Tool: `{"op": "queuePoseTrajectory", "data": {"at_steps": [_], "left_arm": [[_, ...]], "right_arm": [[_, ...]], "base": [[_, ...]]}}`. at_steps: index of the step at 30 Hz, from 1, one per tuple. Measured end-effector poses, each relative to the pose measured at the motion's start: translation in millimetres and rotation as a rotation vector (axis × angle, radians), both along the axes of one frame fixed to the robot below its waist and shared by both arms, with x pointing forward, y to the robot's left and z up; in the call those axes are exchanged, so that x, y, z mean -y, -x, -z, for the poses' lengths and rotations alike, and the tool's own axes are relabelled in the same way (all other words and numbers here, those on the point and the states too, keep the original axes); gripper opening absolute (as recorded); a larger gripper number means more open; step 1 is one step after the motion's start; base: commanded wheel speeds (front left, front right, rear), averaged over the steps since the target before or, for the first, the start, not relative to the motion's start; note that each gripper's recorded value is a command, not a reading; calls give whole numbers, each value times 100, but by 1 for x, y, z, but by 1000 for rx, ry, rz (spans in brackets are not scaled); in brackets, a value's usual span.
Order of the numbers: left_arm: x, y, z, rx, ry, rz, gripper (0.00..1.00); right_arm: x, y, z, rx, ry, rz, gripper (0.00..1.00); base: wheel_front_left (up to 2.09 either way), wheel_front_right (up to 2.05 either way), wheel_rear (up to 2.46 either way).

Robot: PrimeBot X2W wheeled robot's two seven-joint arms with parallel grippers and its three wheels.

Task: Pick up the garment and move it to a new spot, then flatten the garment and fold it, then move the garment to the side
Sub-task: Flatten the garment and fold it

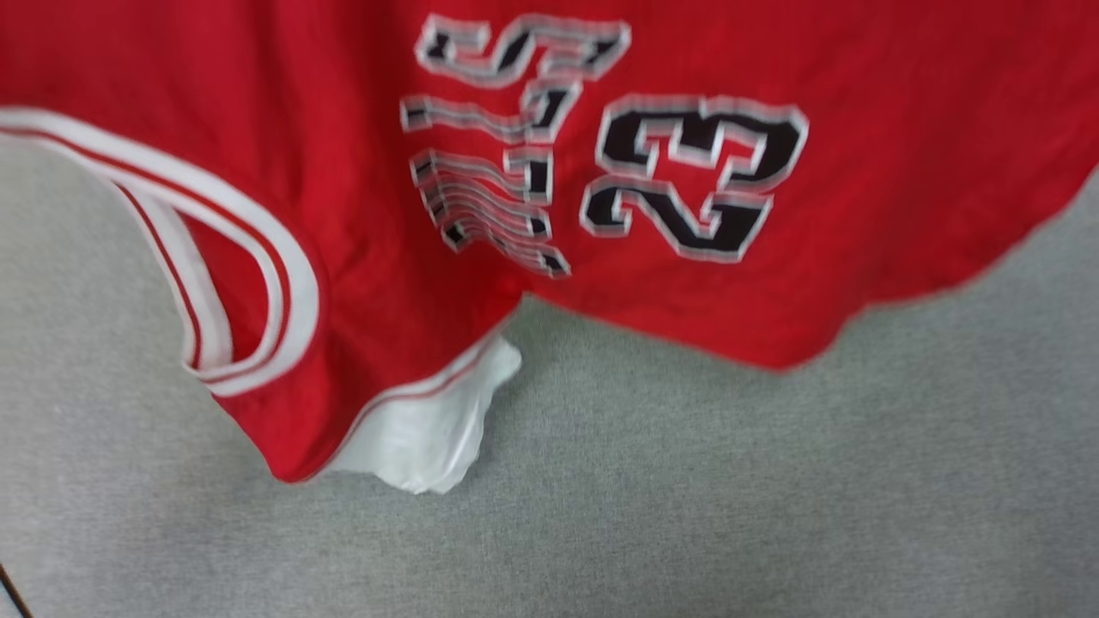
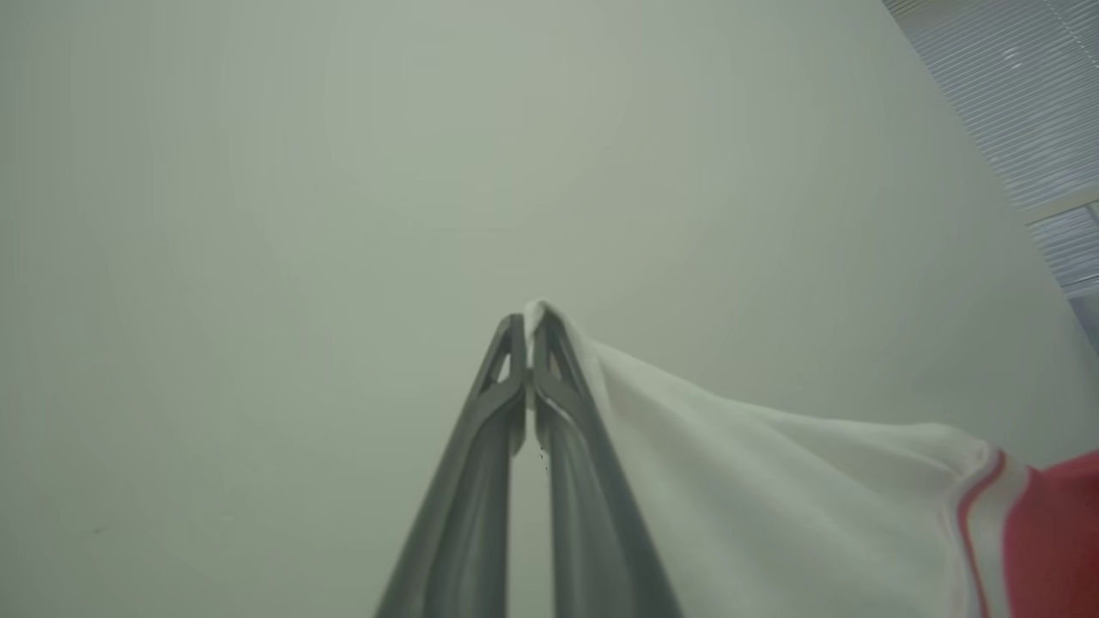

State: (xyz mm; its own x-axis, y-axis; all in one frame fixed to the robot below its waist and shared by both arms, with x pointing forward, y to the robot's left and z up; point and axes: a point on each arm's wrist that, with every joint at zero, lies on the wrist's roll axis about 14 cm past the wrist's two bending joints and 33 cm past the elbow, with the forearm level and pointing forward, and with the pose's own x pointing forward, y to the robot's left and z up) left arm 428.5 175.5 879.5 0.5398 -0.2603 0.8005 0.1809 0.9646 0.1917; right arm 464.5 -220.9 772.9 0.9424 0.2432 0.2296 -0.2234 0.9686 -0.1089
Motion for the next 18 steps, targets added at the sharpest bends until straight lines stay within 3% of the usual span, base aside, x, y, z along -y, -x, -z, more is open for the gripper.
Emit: {"op": "queuePoseTrajectory", "data": {"at_steps": [18], "left_arm": [[-2, -219, 37, -156, -60, -77, 0]], "right_arm": [[-9, -192, 54, -16, 100, 53, 0]], "base": [[0, 0, 0]]}}
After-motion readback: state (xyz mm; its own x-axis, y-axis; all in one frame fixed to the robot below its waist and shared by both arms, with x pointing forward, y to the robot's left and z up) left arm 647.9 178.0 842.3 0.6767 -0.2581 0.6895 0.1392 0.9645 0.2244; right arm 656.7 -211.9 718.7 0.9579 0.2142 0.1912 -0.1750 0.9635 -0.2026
